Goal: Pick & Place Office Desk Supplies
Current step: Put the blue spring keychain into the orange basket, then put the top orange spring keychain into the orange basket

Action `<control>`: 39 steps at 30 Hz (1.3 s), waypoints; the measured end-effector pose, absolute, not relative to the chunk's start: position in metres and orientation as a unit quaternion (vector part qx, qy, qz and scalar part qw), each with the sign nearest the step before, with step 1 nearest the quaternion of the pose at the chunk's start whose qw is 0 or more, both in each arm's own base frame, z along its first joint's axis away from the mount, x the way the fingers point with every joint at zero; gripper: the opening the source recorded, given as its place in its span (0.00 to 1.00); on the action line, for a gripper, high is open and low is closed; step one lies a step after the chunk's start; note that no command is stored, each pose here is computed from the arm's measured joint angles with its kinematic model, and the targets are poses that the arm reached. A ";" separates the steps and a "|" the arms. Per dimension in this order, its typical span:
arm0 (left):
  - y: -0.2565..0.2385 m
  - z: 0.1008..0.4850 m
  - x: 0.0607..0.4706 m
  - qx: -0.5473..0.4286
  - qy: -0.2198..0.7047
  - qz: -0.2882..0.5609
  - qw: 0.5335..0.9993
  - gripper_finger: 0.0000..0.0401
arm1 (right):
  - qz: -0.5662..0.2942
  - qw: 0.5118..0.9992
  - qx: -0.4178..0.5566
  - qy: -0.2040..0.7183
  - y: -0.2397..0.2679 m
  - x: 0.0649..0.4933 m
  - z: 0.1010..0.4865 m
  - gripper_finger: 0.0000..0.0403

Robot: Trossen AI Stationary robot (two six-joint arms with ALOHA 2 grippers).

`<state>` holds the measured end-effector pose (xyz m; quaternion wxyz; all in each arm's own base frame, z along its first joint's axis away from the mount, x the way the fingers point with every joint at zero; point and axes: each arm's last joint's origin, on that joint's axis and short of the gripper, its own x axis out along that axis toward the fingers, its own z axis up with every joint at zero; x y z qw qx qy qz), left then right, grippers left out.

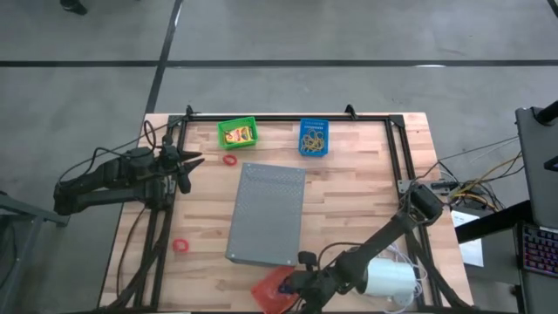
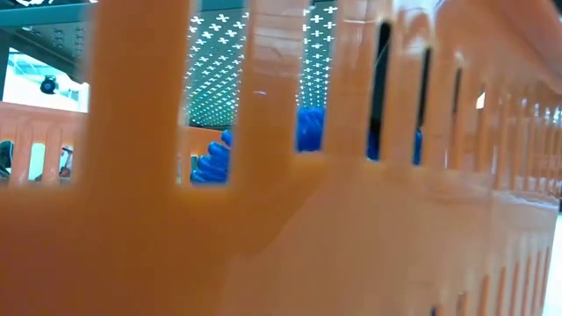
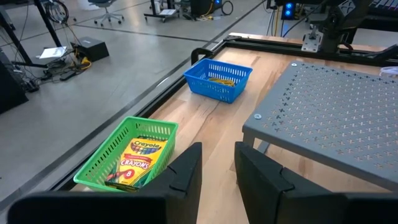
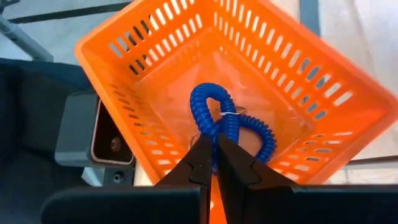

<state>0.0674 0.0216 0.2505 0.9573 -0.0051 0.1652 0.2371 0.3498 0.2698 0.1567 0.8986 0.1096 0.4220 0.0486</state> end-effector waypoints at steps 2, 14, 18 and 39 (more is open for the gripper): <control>0.022 0.250 0.067 -0.005 0.165 0.237 0.957 0.24 | 0.048 0.899 0.108 0.421 0.270 0.350 0.157 0.02; 0.022 0.250 0.067 -0.005 0.165 0.237 0.957 0.24 | 0.039 0.904 0.104 0.413 0.270 0.350 0.158 0.16; 0.022 0.250 0.067 -0.005 0.165 0.237 0.957 0.24 | 0.032 0.905 0.106 0.410 0.269 0.350 0.158 0.23; 0.022 0.250 0.067 -0.005 0.165 0.237 0.957 0.24 | 0.064 0.919 0.100 0.377 0.280 0.343 0.191 0.32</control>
